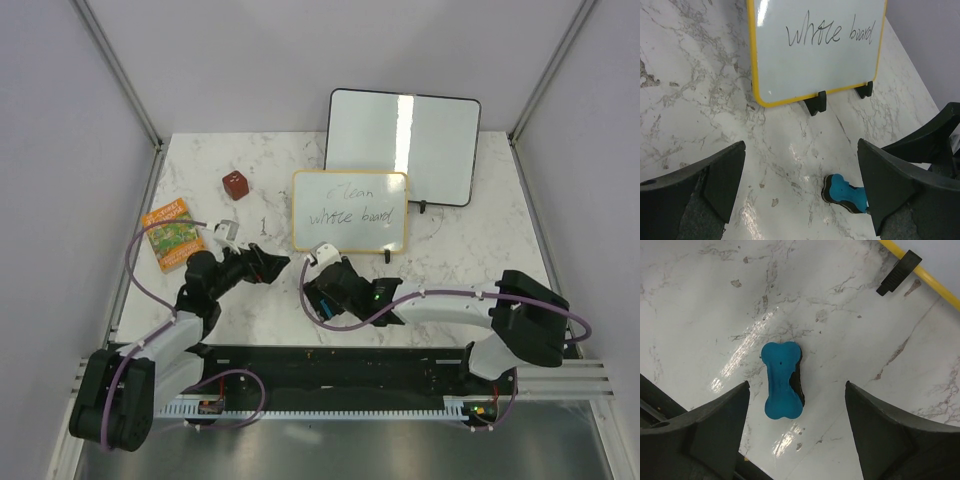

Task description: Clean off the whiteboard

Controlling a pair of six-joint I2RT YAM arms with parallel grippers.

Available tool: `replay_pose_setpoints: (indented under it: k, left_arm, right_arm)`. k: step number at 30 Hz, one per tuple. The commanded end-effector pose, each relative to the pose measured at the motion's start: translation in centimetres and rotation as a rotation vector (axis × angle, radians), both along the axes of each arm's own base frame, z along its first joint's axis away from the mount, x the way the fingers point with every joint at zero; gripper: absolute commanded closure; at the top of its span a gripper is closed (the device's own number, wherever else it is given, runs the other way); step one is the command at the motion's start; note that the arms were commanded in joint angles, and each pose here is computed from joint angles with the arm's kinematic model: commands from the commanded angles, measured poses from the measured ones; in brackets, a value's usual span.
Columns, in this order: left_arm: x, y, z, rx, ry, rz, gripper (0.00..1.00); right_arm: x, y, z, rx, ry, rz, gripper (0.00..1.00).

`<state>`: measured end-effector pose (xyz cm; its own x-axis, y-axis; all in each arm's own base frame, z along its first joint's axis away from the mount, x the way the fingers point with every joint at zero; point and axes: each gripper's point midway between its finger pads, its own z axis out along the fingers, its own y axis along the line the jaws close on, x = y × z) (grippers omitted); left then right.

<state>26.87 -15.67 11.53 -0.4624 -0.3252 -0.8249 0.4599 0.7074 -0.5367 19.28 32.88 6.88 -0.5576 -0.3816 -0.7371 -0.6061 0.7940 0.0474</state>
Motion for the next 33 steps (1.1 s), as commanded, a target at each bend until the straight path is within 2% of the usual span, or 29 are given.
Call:
replay_pose_setpoints:
  k: [1,6,10,25,33]
  left_arm:
    - [1.0,-0.2,1.2,0.035,-0.054,-0.009,0.01]
    - [1.2,-0.3,1.1,0.038,-0.044,-0.016,0.02]
    - [1.4,-0.4,0.8,0.045,-0.024,-0.014,0.02]
    - [1.7,-0.8,0.6,0.056,-0.005,-0.032,0.03]
    - [1.8,-1.1,0.4,0.065,0.003,-0.038,0.03]
  right_arm:
    - [0.1,0.0,-0.5,-0.047,0.011,0.000,0.17]
    - [-0.1,-0.2,-2.0,-0.088,0.033,-0.003,0.30]
    - [-0.1,-0.3,-2.8,-0.099,0.038,-0.005,0.36]
    - [0.1,0.5,-0.1,-0.005,0.003,0.001,0.34]
    - [-0.6,1.7,-0.8,0.001,0.044,0.046,0.35]
